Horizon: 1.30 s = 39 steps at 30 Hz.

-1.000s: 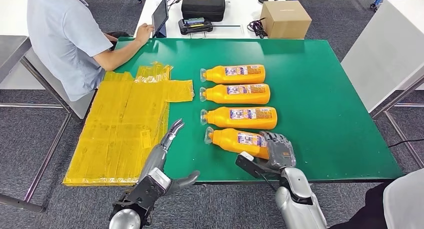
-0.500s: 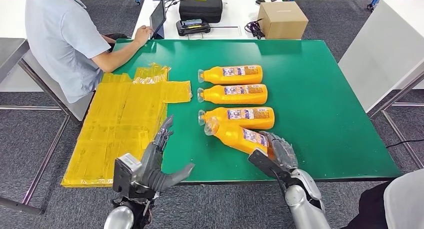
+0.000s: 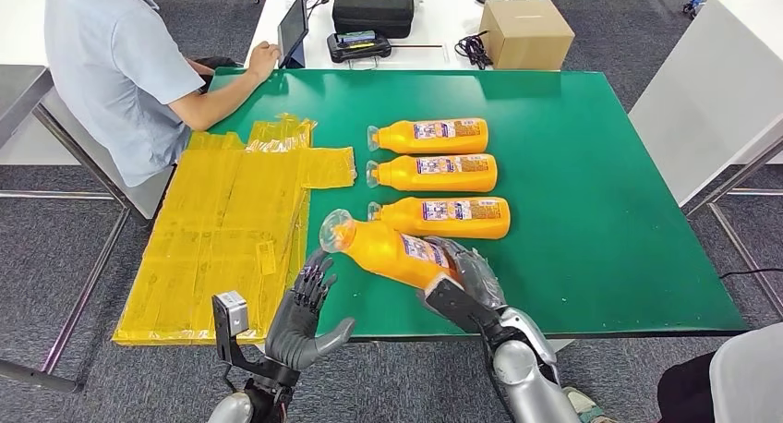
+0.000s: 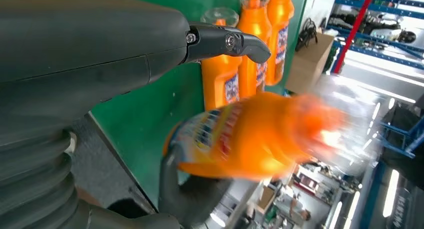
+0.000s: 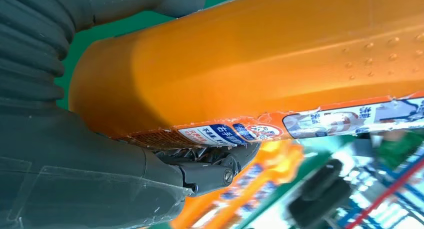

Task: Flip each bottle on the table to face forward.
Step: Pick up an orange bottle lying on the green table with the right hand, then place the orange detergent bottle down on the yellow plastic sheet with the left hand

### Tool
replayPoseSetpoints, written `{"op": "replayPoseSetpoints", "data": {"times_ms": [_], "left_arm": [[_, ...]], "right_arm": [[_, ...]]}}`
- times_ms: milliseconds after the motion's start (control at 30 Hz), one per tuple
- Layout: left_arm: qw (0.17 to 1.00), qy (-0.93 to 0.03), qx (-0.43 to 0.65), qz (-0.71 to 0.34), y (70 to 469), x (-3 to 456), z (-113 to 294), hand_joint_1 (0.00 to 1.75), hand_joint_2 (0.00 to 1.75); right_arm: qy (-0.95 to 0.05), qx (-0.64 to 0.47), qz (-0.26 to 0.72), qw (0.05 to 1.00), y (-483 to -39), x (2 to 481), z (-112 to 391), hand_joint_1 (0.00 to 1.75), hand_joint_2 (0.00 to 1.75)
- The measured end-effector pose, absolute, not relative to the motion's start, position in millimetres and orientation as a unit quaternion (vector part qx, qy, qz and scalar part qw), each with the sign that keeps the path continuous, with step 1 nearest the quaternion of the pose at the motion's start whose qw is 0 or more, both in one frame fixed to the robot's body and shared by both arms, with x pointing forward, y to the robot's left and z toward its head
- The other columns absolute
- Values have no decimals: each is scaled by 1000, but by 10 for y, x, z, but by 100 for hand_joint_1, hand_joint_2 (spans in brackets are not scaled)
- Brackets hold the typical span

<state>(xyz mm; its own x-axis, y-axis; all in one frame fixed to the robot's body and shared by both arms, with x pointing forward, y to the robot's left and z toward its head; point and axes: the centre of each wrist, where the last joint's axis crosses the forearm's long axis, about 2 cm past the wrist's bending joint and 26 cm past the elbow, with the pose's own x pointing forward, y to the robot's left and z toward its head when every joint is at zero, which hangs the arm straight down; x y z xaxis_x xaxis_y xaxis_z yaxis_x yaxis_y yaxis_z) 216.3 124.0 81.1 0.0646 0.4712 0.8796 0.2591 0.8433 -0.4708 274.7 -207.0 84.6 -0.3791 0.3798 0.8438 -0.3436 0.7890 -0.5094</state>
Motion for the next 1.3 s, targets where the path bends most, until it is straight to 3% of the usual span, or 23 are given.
{"op": "replayPoseSetpoints", "data": {"times_ms": [233,500,767,1300], "left_arm": [[673,-705,-214,60,1252,2265,856,0,175],[651,-720,-224,90,1276,2311,920,0,175],[624,-695,-334,125,1178,2346,1005,0,175],[634,-681,-348,119,1091,2397,946,0,175]], "right_arm": [[-787,-16,312,532,-1825,2693,1039,175,175],[-790,10,303,533,-1676,2660,1124,175,175],[-790,45,291,537,-1614,2732,1000,175,175],[-784,75,270,554,-1257,2851,1184,175,175]]}}
